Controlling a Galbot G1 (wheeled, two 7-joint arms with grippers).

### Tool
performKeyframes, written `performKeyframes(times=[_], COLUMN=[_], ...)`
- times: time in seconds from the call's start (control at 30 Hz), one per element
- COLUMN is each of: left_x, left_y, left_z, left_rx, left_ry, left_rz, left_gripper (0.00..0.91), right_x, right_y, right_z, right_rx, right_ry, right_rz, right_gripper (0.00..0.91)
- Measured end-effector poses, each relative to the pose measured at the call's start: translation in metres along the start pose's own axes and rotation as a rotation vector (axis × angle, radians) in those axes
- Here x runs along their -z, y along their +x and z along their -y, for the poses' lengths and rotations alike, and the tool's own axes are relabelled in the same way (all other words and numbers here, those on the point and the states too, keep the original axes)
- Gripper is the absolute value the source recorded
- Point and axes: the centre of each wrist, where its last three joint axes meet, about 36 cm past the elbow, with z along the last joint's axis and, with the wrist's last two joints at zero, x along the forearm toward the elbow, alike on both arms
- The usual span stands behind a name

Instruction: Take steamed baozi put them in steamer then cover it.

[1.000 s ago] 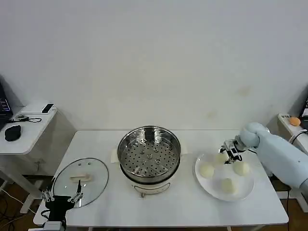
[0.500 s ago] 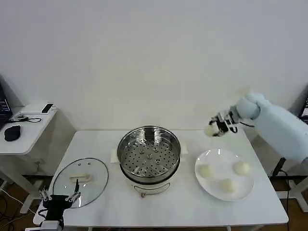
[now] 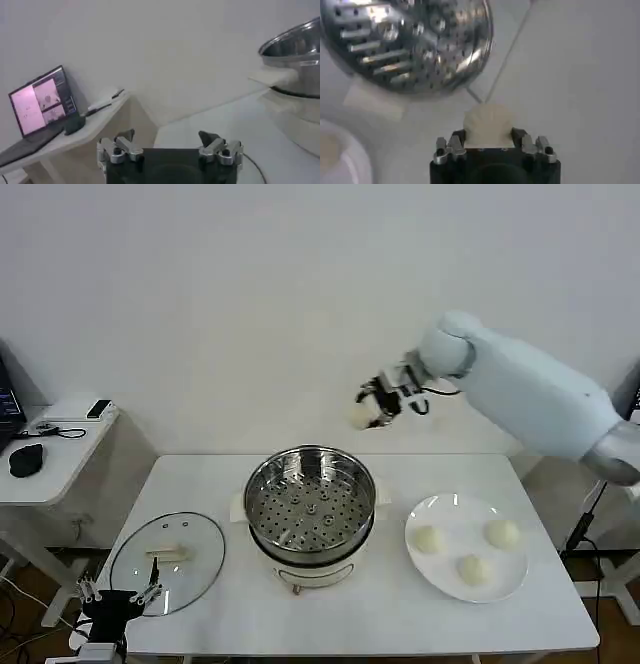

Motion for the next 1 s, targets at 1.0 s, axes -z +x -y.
performKeyframes(times=[1.0], left_x=[-0.013], left_y=[-0.001], left_z=[-0.002], left_rx=[0.014], left_ry=[0.006], left_rz=[-0.034], left_gripper=[0.907], right_x=[0.069], right_y=[-0.103], right_z=[-0.008], right_rx=[0.18], right_ry=[0.537], right_rz=[0.048], right_gripper=[0.635])
